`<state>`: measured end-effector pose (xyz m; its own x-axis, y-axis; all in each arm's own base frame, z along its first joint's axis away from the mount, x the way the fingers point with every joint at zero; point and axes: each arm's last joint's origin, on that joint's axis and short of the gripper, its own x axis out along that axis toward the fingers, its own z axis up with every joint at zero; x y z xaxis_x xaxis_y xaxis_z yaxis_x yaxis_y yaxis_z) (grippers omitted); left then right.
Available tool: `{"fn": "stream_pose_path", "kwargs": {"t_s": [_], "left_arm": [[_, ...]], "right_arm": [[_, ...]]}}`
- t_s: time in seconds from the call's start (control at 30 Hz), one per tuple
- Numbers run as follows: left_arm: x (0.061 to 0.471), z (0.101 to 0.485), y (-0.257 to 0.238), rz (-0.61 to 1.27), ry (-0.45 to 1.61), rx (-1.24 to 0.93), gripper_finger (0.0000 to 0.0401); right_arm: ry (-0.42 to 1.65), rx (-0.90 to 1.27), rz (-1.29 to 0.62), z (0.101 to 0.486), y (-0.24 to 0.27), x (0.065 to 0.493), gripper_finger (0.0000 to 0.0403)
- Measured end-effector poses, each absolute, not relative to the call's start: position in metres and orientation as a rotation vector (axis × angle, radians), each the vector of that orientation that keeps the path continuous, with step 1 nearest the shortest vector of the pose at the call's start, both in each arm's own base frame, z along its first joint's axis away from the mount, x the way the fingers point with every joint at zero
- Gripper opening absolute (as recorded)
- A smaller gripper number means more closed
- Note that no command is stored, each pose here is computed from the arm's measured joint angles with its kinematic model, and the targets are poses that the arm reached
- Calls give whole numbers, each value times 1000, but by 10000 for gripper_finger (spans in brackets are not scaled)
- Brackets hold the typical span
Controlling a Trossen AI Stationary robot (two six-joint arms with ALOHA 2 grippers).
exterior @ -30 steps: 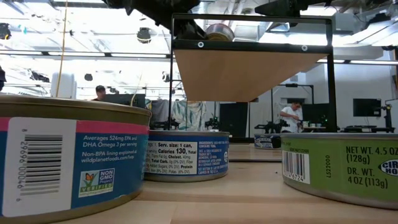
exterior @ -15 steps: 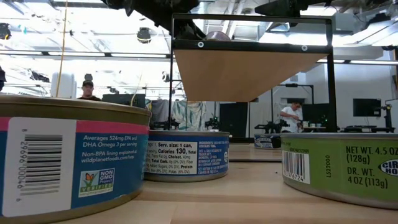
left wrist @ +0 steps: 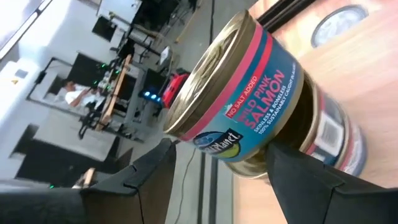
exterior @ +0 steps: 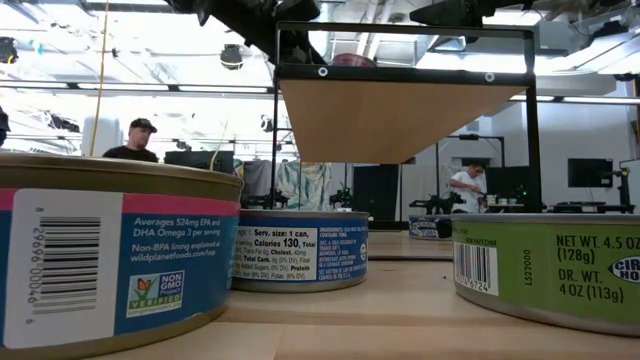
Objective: Stack canned seafood by type on shelf
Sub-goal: Stack the blue and pink tuna can on the shelf on top of the other blue and pink tuna can, then put the red tuna can on the shelf
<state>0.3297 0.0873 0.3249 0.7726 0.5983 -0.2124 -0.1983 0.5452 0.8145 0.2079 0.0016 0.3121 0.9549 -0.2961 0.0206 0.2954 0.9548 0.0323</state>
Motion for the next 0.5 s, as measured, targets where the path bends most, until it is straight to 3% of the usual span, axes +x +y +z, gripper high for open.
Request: {"fn": "stream_pose_path", "kwargs": {"t_s": [0.5], "left_arm": [[317, 340, 74, 468, 682, 783, 235]], "right_arm": [[-14, 27, -300, 311, 2, 208, 317]]}}
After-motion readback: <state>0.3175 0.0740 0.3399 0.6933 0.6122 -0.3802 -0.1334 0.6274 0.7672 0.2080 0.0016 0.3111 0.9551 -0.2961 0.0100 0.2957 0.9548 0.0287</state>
